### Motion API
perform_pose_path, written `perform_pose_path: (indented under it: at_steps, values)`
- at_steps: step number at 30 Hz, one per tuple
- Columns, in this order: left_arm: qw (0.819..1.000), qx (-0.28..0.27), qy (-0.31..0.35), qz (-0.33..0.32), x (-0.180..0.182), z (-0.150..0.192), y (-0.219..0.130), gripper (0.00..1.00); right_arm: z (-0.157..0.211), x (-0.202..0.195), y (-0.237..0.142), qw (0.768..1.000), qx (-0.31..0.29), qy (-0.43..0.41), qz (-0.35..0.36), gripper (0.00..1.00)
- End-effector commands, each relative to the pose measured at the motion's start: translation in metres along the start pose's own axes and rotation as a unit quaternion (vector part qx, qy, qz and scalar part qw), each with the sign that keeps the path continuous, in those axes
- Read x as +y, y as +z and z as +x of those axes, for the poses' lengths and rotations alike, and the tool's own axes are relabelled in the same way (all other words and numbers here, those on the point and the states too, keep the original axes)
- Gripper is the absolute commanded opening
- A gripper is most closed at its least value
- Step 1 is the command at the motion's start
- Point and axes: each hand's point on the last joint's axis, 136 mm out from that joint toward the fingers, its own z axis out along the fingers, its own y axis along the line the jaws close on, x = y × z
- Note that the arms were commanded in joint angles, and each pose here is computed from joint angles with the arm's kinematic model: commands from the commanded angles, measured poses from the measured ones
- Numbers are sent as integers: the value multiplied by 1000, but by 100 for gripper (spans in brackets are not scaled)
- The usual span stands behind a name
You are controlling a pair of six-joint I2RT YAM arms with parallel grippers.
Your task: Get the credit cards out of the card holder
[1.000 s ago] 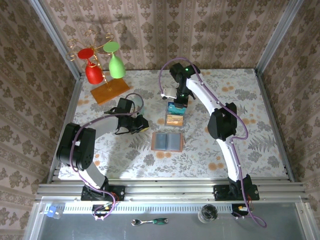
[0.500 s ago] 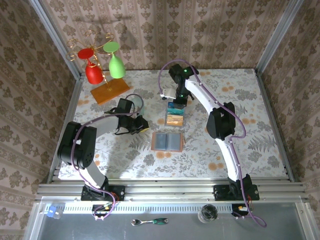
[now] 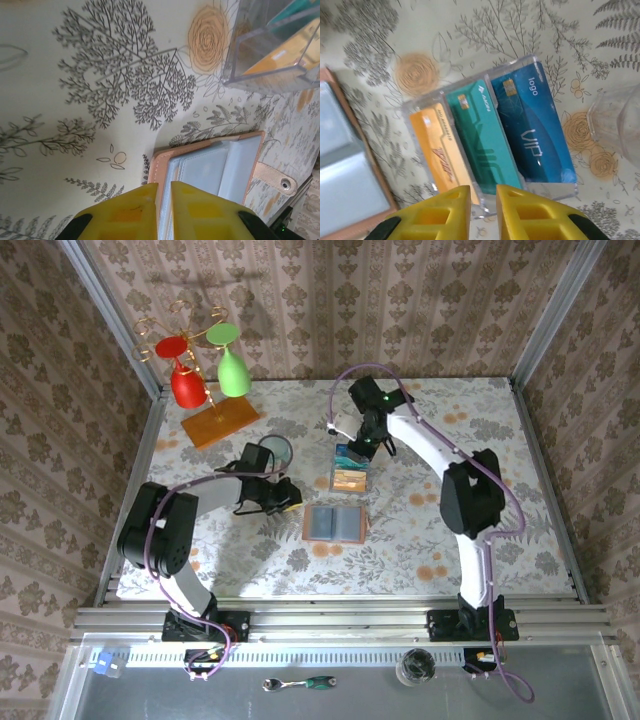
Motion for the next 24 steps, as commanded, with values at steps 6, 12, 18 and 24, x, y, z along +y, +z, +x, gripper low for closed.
perform_pose_path:
  at_steps: [6,12,18,24]
  values:
    - [999,33,7,9,-4,22,18,13,-29,34,-18,975,-130,181,-21,21]
    - [999,42,0,-1,4,33,24,10,-24,62,-19,953,-147,263,-41,21]
    - [999,49,-6,-5,9,42,25,9,-15,81,-16,929,-146,335,-53,16]
    - [999,44,-8,-3,9,44,21,9,-10,100,-11,901,-140,403,-83,13]
